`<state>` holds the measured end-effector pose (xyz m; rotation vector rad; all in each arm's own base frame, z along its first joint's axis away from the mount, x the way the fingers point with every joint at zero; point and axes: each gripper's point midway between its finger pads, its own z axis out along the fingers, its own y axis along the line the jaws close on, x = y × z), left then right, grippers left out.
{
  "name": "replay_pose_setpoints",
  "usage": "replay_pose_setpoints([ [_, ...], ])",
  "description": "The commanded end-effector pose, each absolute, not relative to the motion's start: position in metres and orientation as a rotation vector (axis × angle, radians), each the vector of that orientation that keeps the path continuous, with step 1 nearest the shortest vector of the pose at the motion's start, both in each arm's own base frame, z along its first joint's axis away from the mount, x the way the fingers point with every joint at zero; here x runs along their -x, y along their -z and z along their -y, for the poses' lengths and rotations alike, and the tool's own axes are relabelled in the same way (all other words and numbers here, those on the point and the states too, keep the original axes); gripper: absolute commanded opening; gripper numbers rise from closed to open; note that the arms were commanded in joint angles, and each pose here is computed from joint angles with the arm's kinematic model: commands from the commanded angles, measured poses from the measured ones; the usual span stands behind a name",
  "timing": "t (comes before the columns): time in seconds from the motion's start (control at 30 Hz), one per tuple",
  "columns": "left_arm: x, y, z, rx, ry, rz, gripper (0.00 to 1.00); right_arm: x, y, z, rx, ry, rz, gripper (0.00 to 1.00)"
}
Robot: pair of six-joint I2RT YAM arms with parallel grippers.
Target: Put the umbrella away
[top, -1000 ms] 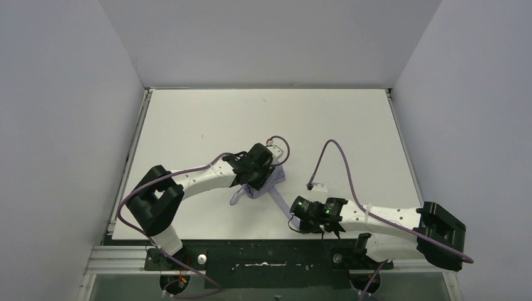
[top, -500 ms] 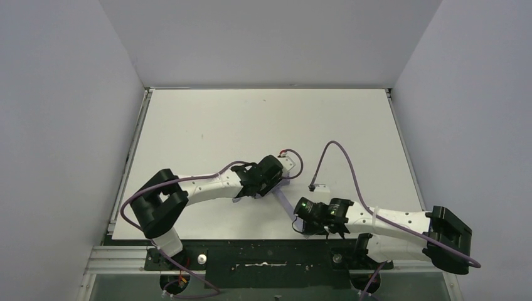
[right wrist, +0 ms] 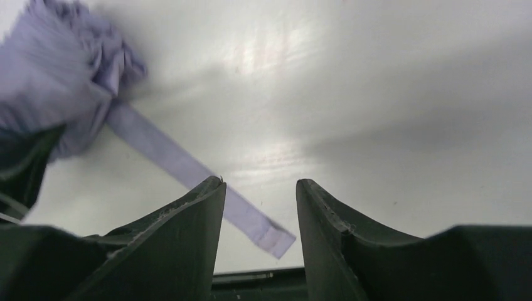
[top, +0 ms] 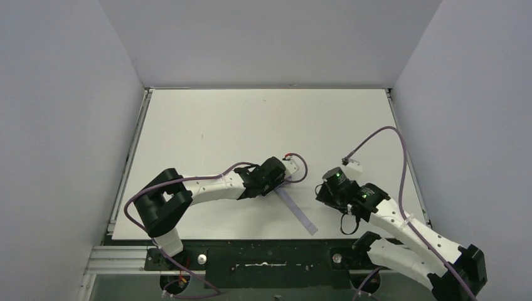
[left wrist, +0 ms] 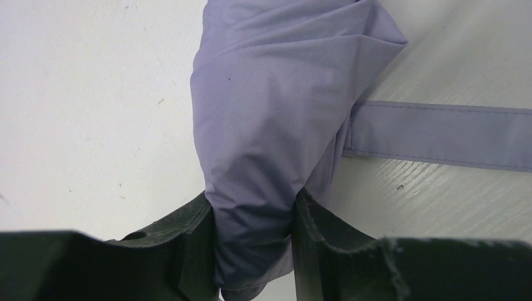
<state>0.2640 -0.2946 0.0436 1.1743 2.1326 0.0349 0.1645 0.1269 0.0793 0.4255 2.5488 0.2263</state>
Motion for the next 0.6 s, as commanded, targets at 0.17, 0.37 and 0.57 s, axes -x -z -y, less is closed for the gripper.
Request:
replay_pose_setpoints([
  [0.17, -0.255, -0.020, 0.290, -1.284, -0.050, -2.184, 0.02, -0.219, -0.104, -0.112, -0.374, -0.381, -2.523, 0.50],
  [0.37, -0.253, -0.014, 0.283, -1.227, -0.070, -2.276, 0.02, -0.169, -0.070, -0.116, -0.503, -0.322, -2.651, 0.53],
  [0.57, -0.245, -0.007, 0.273, -1.065, -0.059, -2.402, 0.02, -0.140, -0.061, -0.114, -0.689, -0.257, -2.578, 0.55],
])
